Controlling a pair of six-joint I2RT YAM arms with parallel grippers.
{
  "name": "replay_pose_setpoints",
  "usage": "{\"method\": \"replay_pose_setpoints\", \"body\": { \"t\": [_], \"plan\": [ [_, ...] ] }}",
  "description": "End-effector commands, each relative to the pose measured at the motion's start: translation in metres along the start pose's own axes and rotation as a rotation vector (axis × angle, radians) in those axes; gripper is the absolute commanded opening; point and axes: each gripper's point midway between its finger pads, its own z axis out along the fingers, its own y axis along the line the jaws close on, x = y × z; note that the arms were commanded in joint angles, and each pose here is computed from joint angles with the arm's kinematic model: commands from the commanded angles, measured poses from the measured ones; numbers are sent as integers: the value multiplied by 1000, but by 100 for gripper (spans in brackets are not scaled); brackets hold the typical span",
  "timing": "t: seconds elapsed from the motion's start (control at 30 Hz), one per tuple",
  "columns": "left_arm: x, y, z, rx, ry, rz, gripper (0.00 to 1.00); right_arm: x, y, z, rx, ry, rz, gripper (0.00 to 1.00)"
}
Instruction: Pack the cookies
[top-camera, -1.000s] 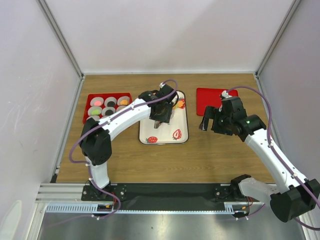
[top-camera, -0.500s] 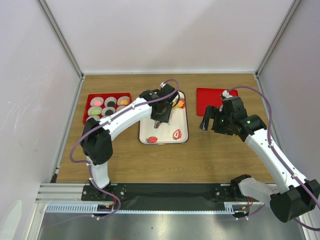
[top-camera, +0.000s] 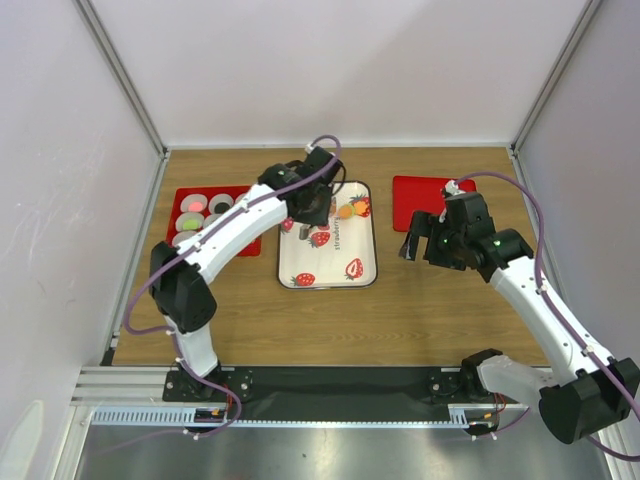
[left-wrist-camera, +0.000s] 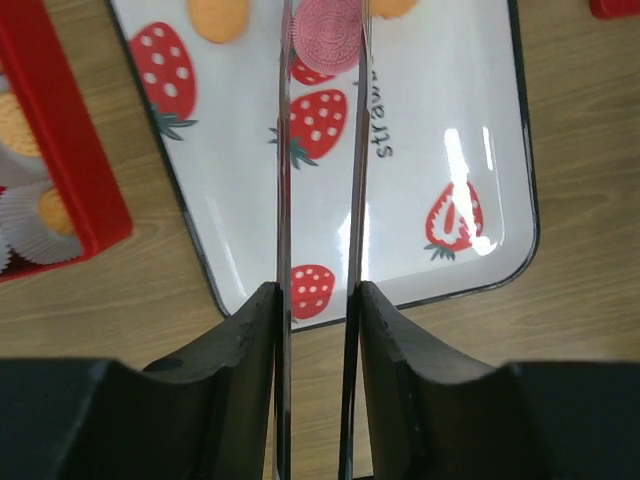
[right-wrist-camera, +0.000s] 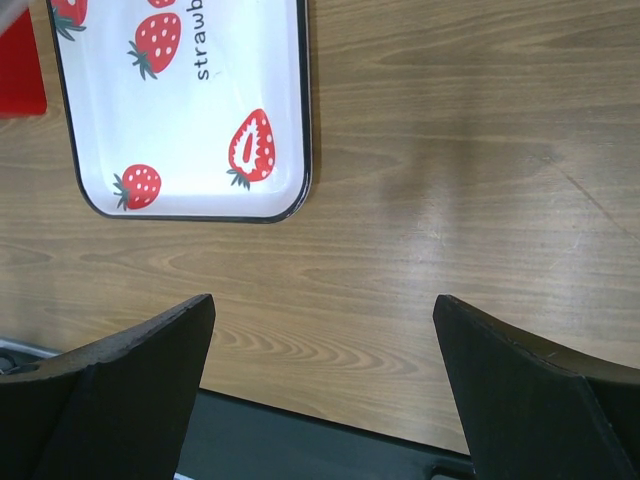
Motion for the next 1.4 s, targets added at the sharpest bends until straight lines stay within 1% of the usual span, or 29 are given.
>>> {"method": "replay_pose_setpoints", "body": {
  "t": [0.0, 0.1, 0.13, 0.17, 0.23, 0.27, 0.3, 0.33, 0.43, 0.47, 0.53, 0.63, 0.83, 1.17, 1.37],
  "plan": [
    [-31, 42, -45, -42, -137, -93, 40, -13, 10, 0, -41, -29, -17, 100],
    [-30, 79, -57, -105, -170, -165, 40, -12, 11, 3, -48, -19, -17, 100],
    [-26, 90, -57, -122, -167, -185, 40, -12, 12, 5, -49, -18, -20, 100],
    [-19, 109, -54, -154, -155, -225, 40, -11, 12, 6, -53, -12, -21, 100],
    [-13, 132, -67, -179, -180, -279, 40, -12, 13, 8, -56, -10, -20, 100],
    [-1, 151, -62, -217, -159, -320, 41, -11, 13, 9, -59, -4, -18, 100],
    [3, 162, -70, -227, -176, -347, 41, -12, 14, 10, -64, -7, -19, 100],
    [18, 179, -65, -263, -146, -382, 41, -10, 14, 11, -65, -3, -18, 100],
    [37, 197, -69, -284, -131, -432, 40, -10, 15, 13, -74, -3, -19, 100],
    [49, 206, -66, -305, -107, -454, 40, -9, 15, 14, -75, 1, -17, 100],
    [57, 211, -70, -314, -110, -470, 40, -8, 16, 16, -83, 5, -16, 100],
    [76, 219, -66, -332, -74, -495, 41, -3, 16, 19, -94, 18, -9, 100],
    [94, 227, -62, -348, -39, -520, 41, 3, 16, 22, -107, 30, -10, 100],
    [95, 231, -55, -352, -28, -520, 41, 5, 14, 20, -102, 33, -16, 100],
    [96, 234, -53, -361, -25, -527, 44, 5, 14, 21, -104, 35, -16, 100]
  ]
}}
